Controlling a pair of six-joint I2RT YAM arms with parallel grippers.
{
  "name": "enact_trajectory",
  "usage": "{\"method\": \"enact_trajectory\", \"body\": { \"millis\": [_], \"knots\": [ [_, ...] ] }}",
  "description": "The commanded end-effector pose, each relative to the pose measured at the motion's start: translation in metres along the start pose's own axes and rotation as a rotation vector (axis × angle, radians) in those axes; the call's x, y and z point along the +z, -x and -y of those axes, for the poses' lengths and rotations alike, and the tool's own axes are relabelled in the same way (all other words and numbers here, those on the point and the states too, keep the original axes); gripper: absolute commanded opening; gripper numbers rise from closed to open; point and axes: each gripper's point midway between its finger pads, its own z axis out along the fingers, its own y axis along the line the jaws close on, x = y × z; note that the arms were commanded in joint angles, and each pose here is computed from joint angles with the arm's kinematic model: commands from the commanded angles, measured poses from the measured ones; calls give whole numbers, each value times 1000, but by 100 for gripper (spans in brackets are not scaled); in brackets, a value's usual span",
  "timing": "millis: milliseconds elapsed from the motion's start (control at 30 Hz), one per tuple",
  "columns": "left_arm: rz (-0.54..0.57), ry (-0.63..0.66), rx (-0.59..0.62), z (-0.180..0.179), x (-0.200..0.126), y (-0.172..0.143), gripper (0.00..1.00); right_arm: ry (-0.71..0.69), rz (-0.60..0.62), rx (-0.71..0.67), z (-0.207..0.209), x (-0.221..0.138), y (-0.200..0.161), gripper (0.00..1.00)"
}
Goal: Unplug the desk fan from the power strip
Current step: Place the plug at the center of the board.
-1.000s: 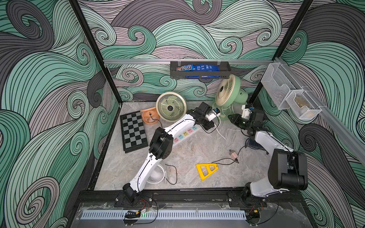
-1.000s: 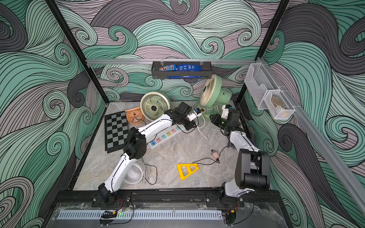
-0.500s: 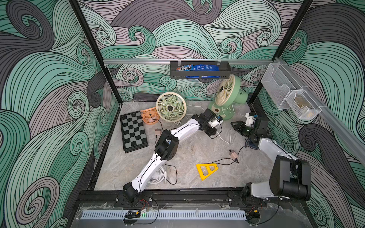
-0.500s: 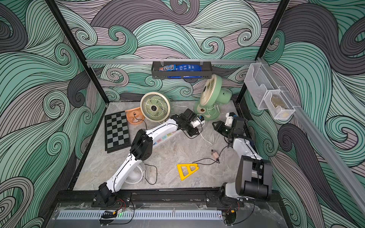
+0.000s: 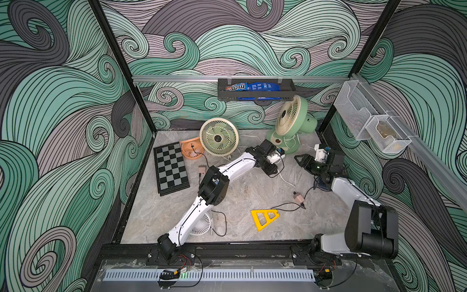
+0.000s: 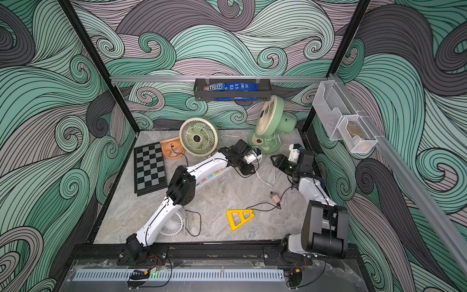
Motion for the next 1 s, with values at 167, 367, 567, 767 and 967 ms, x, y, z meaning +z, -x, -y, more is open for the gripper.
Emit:
{"method": "enact_trajectory", "body": {
  "millis": [167, 367, 567, 767, 967],
  "knots": [
    [52, -11, 75, 19, -73, 27, 57, 16, 61, -44, 2, -11, 23, 69],
    [68, -12, 59, 16, -119, 18, 65, -30, 103, -67, 11, -18, 32, 75],
    [66, 42, -25, -11, -177, -9, 77, -86, 180, -113, 16, -27, 40, 83],
    [141, 120, -166, -50, -228, -55, 93, -121, 229, -160, 16, -30, 42, 99],
    [238, 247, -282, -88, -276, -109, 99, -142, 247, -258, 5, -20, 31, 96]
  ]
}}
